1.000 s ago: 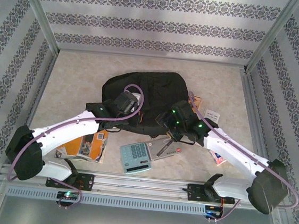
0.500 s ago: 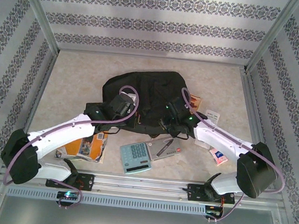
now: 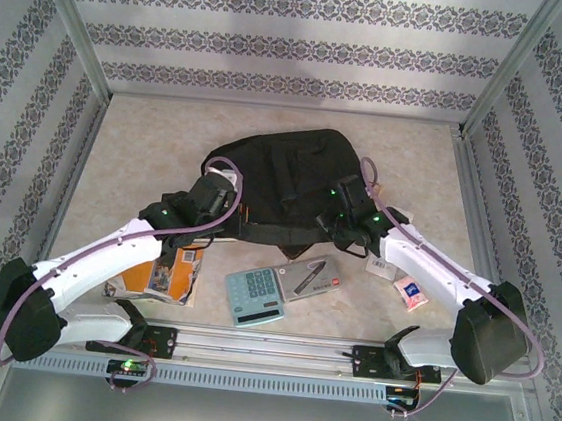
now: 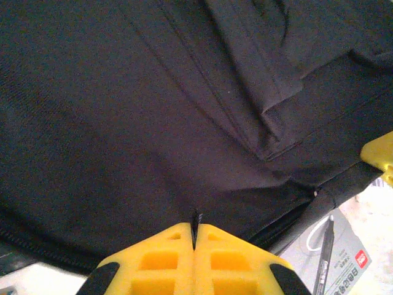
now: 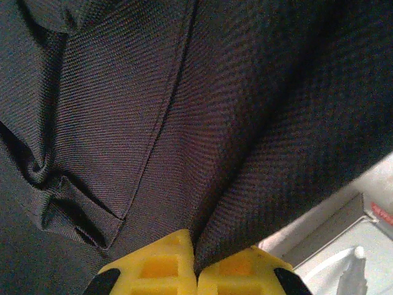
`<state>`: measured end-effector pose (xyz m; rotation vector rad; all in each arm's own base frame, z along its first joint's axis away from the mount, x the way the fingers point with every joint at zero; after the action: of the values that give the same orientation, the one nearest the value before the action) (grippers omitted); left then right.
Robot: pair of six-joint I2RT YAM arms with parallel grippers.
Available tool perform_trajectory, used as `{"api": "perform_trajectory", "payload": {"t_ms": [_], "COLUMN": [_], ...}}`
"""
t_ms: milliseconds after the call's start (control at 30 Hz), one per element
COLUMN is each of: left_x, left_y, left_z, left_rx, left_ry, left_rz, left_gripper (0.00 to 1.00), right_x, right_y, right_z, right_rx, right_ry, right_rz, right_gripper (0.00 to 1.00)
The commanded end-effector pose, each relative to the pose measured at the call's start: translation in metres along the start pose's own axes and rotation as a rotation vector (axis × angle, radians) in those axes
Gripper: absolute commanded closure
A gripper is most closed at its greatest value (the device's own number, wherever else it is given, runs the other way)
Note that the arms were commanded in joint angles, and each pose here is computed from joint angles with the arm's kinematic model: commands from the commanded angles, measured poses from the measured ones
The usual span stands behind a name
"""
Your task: Pack the student bag
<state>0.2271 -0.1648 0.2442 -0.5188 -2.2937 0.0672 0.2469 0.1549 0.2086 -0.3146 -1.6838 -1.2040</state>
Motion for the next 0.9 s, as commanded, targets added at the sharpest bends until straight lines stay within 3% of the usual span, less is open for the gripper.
{"api": "perform_trajectory", "payload": {"t_ms": [0, 200, 333, 567, 733, 867], "left_x": [0.01, 0.016, 0.015, 0.007, 0.006, 0.007], "left_y": [0.019, 0.028, 0.027, 0.008, -0.001, -0.002], "left_z": [-0.002, -0.005, -0.01, -0.029, -0.037, -0.037], "left_rx": [0.001, -0.02, -0.022, -0.004, 0.024, 0.039], "left_ry": [-0.033, -0.045, -0.056, -0.083, -0.098, -0.102], "left_rz": [-0.091, -0.15, -0.137, 0.053, 0.14, 0.155], "left_gripper": [1.0, 1.0, 1.0, 1.0, 1.0, 1.0], "right_x": [0.015, 0.024, 0.016, -0.008, -0.021, 0.001], "right_y": [-0.005, -0.003, 0.012, 0.068, 0.108, 0.121], "right_z": [-0.025, -0.055, -0.068, -0.067, -0.076, -0.056], "right_rx": [0.061, 0.074, 0.105, 0.326, 0.361, 0.404], "right_ry": [-0.17, -0.254, -0.221, -0.084, -0.062, -0.108], "right_rz": [0.057, 0.07, 0.039, 0.002, 0.023, 0.026], "right_gripper": [1.0, 0.99, 0.91, 0.57, 0.56, 0.53]}}
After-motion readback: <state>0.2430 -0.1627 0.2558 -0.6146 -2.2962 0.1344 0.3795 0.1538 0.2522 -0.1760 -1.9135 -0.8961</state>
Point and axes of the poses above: each hand's point on the last joint's axis, 136 mm out from that joint toward the fingers, its own x axis back along the fingers, its own y axis along the line the jaws close on, z = x × y, the point moved 10 cm from there along x, back along the fingers, and after that the axes turned 13 degrees about -x, right-handed, at the moved point
